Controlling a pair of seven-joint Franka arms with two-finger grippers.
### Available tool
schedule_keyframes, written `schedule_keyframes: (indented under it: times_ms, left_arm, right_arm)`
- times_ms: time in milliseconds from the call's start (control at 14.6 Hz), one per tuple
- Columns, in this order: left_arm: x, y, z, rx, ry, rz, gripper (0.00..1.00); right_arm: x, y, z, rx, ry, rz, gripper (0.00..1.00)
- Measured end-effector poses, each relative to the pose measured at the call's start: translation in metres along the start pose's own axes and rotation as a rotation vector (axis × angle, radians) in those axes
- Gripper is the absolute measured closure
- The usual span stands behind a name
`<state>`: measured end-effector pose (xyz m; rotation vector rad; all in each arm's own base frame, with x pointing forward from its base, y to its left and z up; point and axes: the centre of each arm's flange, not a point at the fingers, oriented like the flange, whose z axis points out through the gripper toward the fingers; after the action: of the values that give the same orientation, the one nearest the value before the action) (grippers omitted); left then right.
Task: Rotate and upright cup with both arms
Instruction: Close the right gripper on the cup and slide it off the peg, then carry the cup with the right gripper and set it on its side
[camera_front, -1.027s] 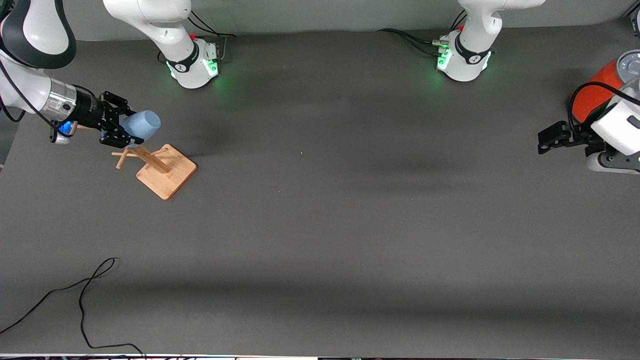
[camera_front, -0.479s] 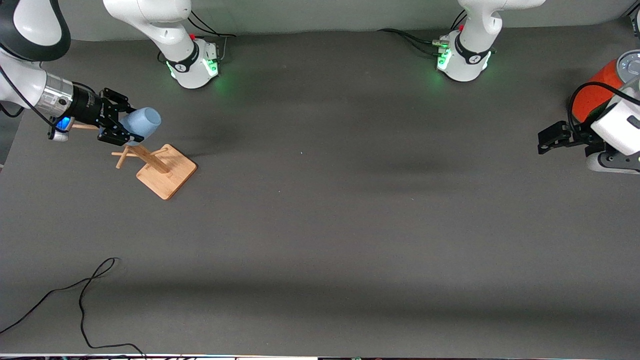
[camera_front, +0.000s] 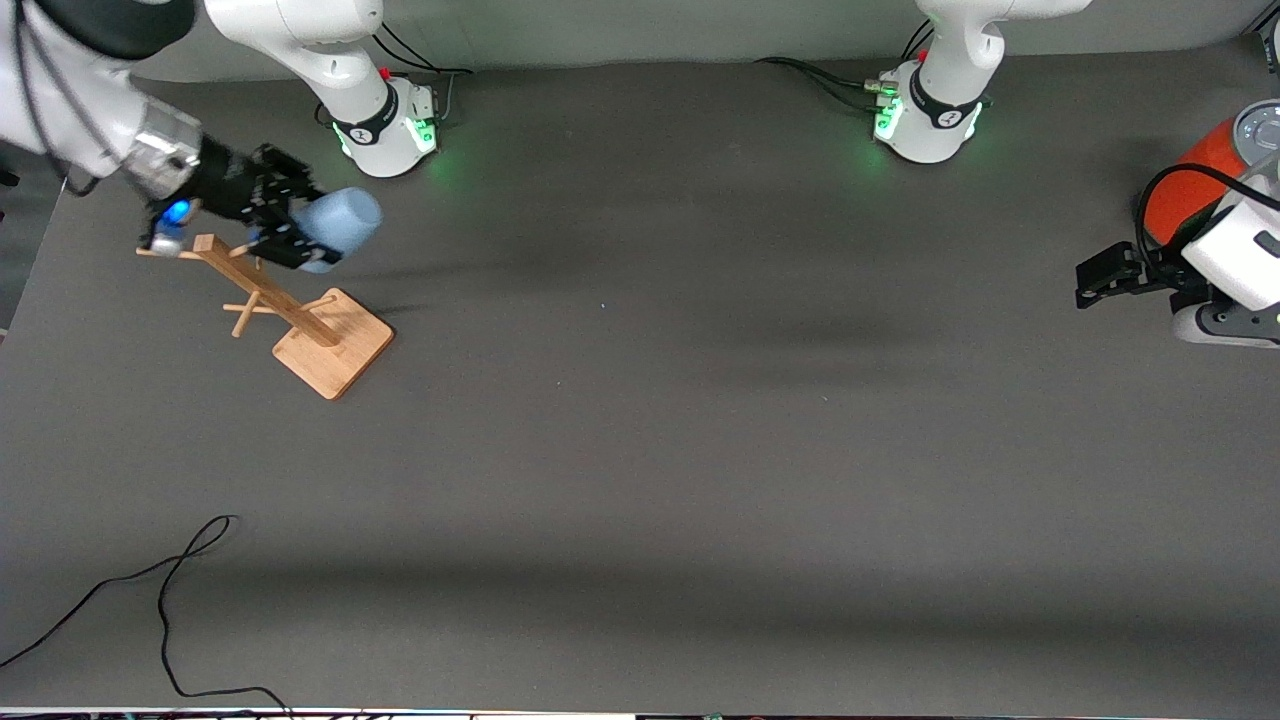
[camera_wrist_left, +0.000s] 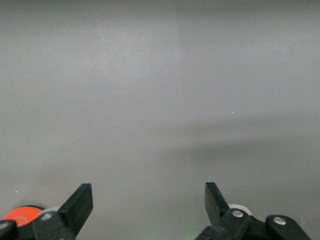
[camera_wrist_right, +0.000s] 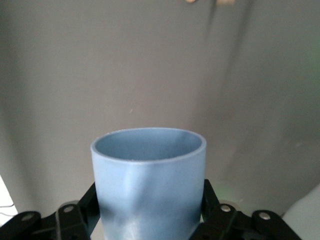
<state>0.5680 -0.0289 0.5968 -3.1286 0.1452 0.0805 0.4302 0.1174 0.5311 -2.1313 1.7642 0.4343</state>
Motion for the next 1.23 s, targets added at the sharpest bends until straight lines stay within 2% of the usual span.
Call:
schedule_keyframes:
  times_ms: [274,411,616,959,1233]
  left_arm:
    - [0.000,0.000,-0.001,0.000,0.001,0.000,0.00]
    - [0.000,0.000,-0.001,0.000,0.002,0.000,0.00]
    - [0.000,0.000,-0.001,0.000,0.002,-0.001,0.00]
    - [0.000,0.000,-0.001,-0.001,-0.001,-0.001,0.00]
    - [-0.001,0.000,0.000,-0.002,-0.006,-0.015,0.00]
  right_arm:
    - [-0.131,-0.019,0.053,0.059,0.057,-0.029,0.20]
    - [-0.175,-0.019,0.106,0.055,0.098,-0.086,0.20]
    - [-0.219,-0.012,0.189,0.053,0.159,-0.140,0.20]
    - [-0.229,0.011,0.309,-0.001,0.321,-0.186,0.20]
    - [-0.220,0.022,0.394,-0.013,0.371,-0.144,0.20]
